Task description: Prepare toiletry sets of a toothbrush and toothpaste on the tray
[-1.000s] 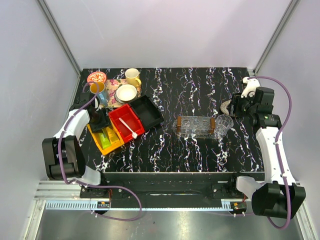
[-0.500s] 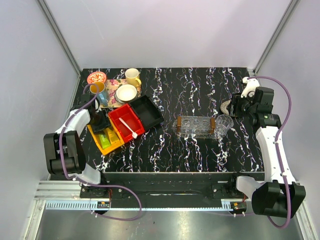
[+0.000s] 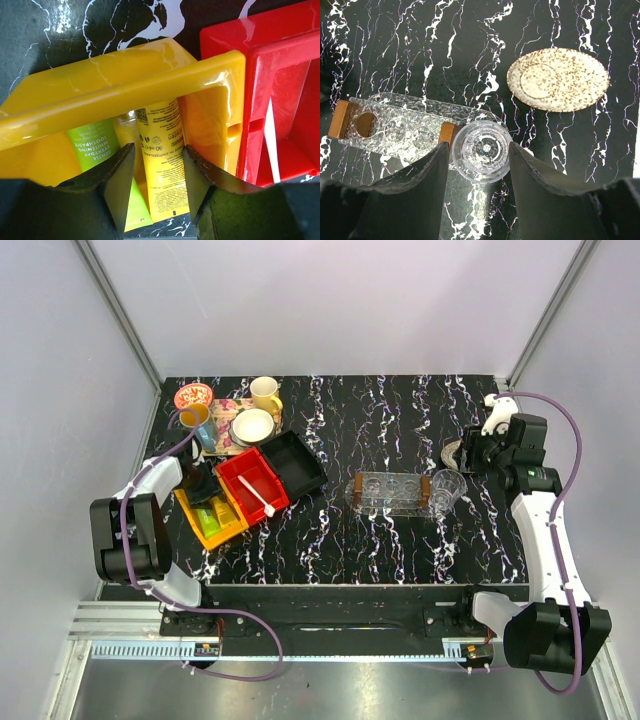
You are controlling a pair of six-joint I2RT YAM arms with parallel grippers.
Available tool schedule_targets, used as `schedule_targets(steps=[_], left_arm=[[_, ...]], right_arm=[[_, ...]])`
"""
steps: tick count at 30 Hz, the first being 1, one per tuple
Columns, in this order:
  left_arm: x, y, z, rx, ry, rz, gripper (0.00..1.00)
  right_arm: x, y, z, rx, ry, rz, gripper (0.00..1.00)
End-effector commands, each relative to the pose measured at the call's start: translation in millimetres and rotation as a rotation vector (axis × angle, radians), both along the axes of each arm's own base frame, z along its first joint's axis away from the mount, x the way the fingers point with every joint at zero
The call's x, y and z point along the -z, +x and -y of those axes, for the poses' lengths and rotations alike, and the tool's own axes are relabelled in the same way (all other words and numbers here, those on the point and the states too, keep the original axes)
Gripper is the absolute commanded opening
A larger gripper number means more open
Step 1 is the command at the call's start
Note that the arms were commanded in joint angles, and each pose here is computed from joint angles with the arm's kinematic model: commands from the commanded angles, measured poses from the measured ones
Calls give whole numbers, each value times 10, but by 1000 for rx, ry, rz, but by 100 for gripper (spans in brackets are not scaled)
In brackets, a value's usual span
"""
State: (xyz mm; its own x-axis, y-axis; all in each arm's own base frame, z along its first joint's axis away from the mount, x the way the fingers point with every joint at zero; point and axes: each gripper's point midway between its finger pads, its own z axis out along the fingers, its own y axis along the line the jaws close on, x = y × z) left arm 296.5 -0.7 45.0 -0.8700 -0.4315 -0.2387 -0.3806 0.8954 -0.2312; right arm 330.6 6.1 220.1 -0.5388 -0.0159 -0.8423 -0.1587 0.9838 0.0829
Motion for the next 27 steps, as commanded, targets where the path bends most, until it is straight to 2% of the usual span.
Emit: schedule_targets(steps=[1, 18, 27], left_arm=[[39, 83, -4, -12, -8, 25, 47], [114, 116, -13, 12, -5, 14, 48], [12, 149, 24, 24, -26, 41, 38]], right_arm=[[-68, 78, 57, 12, -27, 42, 56], [-78, 82, 70, 14, -35, 47, 57], [-92, 77, 67, 12, -36, 51, 57]])
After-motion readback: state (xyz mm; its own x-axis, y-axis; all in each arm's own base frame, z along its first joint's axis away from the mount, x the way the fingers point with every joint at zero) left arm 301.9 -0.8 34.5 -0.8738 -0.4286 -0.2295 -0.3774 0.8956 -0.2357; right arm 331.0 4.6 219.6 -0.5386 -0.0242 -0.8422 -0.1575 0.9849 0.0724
